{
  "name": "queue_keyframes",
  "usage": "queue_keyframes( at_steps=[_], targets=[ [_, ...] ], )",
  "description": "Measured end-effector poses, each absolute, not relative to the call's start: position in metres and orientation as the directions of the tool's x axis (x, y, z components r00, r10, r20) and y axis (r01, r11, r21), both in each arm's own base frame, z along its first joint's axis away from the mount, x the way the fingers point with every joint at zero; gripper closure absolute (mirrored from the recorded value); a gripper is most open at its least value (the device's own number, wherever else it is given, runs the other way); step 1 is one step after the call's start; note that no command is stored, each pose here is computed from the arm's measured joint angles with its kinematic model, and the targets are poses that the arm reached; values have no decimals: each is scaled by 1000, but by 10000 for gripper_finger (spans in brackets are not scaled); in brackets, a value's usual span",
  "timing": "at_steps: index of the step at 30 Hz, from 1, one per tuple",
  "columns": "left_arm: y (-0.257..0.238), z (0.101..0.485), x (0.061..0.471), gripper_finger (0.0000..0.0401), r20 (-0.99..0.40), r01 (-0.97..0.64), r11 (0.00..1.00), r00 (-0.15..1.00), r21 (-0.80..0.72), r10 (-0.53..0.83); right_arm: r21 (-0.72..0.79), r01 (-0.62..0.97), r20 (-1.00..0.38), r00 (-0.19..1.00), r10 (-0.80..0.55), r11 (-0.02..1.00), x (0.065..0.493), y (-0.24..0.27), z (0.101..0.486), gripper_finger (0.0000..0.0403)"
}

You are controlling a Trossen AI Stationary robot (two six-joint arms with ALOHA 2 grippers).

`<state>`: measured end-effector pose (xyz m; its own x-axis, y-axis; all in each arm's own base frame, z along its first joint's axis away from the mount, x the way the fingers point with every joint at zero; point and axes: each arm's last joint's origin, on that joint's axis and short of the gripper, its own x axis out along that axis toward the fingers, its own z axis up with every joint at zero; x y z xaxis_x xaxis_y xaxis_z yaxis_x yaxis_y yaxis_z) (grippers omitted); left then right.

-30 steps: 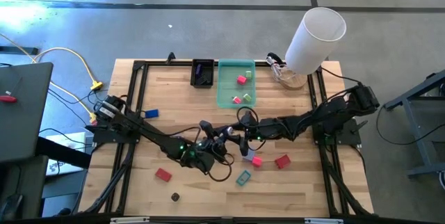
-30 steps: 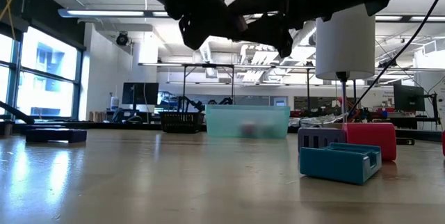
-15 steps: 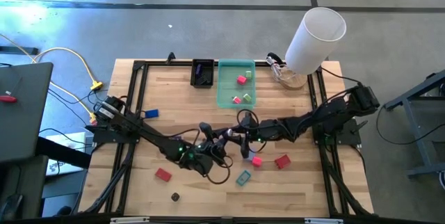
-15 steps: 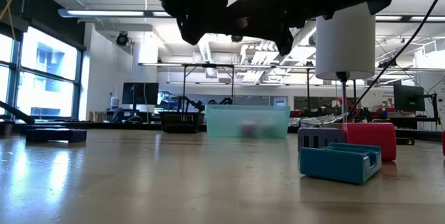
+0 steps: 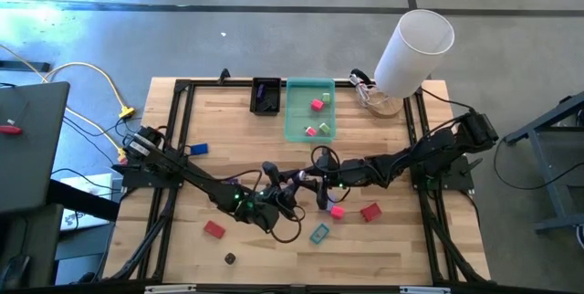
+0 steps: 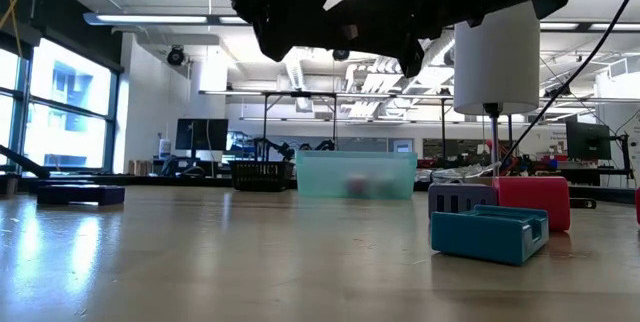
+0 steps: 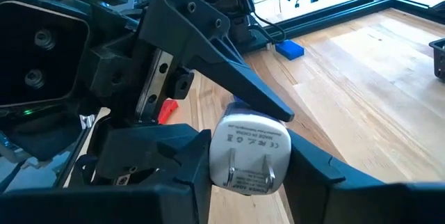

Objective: Pick & Place Office items
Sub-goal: Put the purple charger adapter into the green bin

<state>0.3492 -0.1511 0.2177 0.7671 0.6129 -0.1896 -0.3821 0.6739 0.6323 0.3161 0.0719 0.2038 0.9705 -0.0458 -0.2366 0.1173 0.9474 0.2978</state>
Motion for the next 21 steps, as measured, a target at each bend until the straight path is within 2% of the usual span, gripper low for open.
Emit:
queue_keyframes(
  at_steps=[13, 21],
  targets=[
    [-155, 217, 348, 230, -197, -338, 667, 781, 665, 592, 279, 99, -240, 970, -30, 955, 316, 73, 203, 280],
    [-156, 217, 348, 166, -214, -316, 701, 803, 639, 557, 280, 93, -251, 968, -20, 955, 316, 73, 203, 280]
  ],
)
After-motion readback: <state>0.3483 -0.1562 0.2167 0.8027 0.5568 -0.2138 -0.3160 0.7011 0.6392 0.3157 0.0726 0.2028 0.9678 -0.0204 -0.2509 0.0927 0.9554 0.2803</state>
